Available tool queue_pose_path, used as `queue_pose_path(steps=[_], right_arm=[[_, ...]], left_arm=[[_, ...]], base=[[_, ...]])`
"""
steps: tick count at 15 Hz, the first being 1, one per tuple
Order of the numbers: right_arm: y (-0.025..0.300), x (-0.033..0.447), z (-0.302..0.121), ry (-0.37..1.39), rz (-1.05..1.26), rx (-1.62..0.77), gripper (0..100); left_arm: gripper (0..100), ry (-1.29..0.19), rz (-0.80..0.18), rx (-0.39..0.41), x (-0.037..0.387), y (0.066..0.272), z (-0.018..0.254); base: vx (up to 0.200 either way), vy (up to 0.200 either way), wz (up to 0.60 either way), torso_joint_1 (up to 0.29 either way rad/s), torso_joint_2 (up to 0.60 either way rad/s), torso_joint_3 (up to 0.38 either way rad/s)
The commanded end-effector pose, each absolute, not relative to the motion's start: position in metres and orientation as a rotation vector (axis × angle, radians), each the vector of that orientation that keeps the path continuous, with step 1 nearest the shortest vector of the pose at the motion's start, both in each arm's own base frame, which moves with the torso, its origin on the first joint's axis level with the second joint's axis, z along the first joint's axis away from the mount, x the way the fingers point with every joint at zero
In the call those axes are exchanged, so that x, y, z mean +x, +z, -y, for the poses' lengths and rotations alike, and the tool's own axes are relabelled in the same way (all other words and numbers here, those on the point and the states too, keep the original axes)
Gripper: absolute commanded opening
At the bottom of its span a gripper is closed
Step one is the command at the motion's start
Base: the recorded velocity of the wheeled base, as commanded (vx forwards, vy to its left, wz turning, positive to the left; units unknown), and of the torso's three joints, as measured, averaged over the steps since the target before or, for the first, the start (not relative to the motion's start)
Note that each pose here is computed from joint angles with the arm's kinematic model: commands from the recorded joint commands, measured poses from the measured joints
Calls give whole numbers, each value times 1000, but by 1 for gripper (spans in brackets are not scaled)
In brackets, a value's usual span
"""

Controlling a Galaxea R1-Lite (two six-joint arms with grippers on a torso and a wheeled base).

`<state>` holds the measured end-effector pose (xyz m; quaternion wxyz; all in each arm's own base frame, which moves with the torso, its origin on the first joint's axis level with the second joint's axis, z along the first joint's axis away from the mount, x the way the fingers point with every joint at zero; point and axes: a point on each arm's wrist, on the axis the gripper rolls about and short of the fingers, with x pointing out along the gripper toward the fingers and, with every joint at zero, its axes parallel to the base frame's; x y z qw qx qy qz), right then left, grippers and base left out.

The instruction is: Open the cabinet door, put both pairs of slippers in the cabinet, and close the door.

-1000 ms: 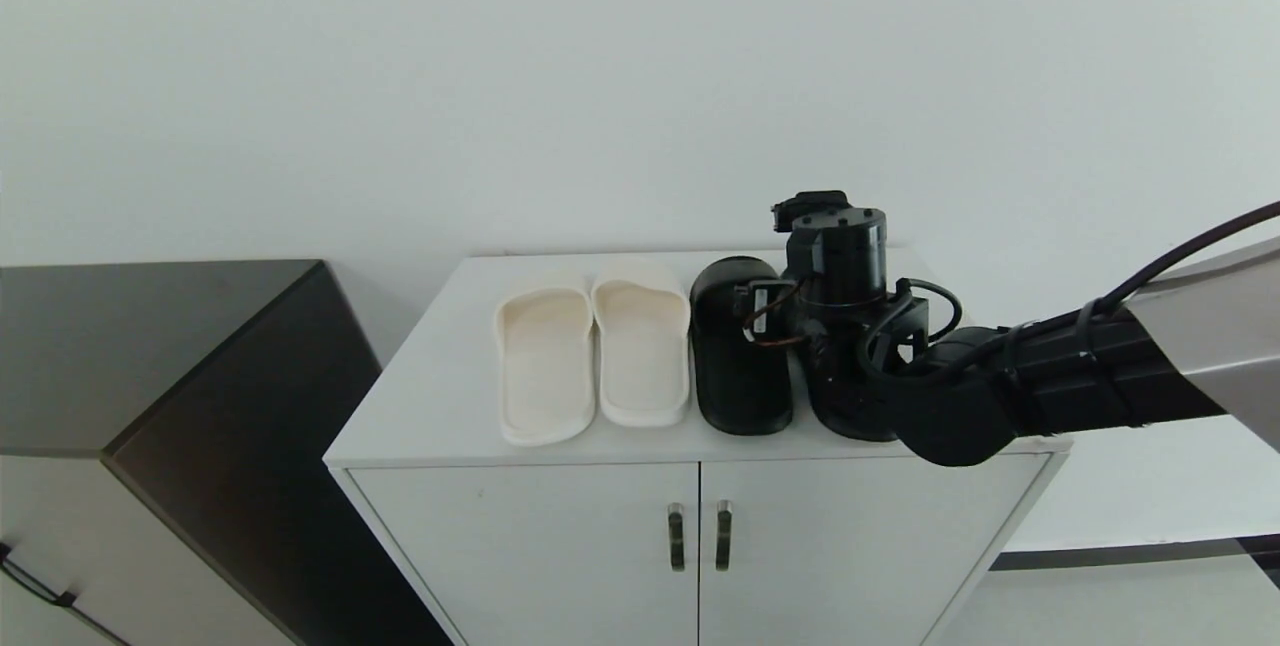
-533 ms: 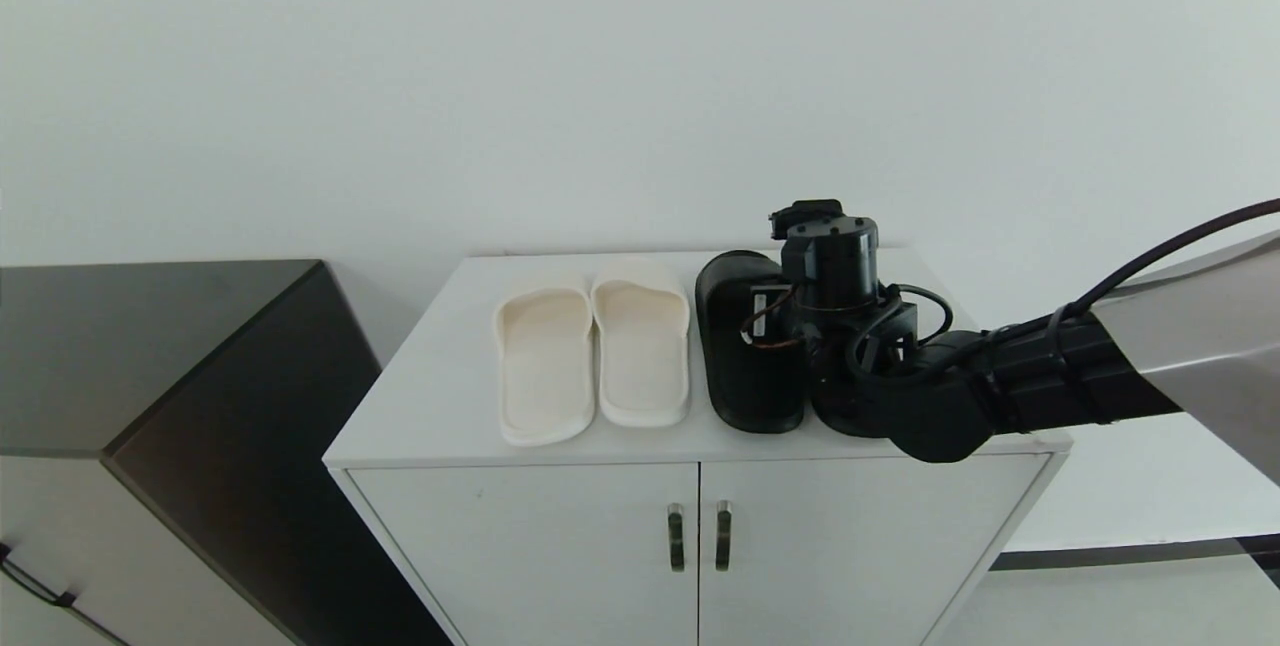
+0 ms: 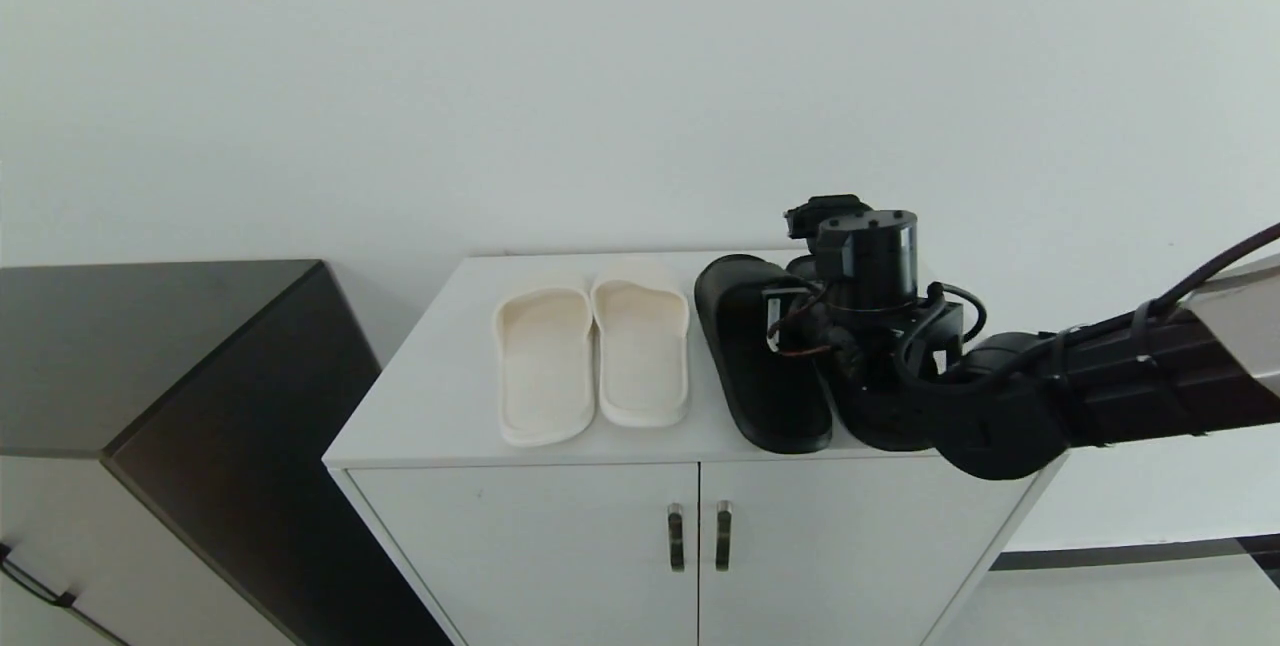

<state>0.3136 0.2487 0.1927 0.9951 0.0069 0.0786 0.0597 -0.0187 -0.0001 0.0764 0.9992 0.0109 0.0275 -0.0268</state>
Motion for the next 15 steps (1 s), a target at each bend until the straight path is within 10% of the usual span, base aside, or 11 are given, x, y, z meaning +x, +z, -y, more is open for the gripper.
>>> queue_pose_path(steps=[1, 15], right_arm=[[228, 263, -224, 303, -131, 50, 0], [243, 145, -158, 783, -247, -42, 0]], left_arm=[[0, -53, -50, 20, -19, 76, 0], [0, -52, -49, 0, -19, 77, 0]], base=[[0, 0, 0, 0, 0, 0], [-14, 0, 0, 0, 0, 1]])
